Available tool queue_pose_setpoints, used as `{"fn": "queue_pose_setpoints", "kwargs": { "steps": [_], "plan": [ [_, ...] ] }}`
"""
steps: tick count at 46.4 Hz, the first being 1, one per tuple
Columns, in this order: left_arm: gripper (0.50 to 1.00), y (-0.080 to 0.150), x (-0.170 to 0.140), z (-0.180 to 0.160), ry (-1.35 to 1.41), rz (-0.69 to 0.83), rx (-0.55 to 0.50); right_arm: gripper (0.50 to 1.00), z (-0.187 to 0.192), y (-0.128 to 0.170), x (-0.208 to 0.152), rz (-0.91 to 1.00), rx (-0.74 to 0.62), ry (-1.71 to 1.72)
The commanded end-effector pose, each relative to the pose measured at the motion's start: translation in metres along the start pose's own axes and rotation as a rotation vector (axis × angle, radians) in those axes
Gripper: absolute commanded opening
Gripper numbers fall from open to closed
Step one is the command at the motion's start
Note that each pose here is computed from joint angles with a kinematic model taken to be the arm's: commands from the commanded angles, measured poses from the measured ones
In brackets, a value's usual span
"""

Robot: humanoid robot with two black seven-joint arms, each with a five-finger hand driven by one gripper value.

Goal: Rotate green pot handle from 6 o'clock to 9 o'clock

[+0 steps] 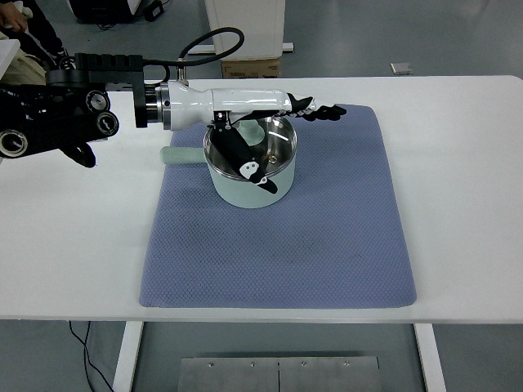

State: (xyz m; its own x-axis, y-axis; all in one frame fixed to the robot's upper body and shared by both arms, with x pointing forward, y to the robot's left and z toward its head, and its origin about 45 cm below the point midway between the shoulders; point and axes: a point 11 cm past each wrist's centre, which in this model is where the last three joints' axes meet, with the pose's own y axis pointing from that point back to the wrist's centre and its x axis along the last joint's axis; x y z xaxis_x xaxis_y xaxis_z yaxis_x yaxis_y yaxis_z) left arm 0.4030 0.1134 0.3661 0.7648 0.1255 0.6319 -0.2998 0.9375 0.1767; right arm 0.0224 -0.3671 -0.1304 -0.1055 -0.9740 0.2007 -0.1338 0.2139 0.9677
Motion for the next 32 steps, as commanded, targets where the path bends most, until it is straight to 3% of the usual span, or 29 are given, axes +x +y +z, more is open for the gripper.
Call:
{"fn": "queue_pose_setpoints", "kwargs": {
  "steps": [1, 9, 32],
  "plan": [
    [1.0, 0.004, 0.013, -0.003, 0.061, 0.071, -0.002, 1.0, 0.0, 0.0, 0.0, 0.0, 0.0, 0.0],
    [1.0, 0.017, 0.044, -0.013, 0.194, 0.238, -0.008, 1.0, 0.0, 0.0, 0.0, 0.0, 0.0, 0.0],
    [1.0, 0.071, 0.083, -0.071, 0.575, 0.705, -0.076, 1.0, 0.0, 0.0, 0.0, 0.0, 0.0, 0.0]
  ]
}}
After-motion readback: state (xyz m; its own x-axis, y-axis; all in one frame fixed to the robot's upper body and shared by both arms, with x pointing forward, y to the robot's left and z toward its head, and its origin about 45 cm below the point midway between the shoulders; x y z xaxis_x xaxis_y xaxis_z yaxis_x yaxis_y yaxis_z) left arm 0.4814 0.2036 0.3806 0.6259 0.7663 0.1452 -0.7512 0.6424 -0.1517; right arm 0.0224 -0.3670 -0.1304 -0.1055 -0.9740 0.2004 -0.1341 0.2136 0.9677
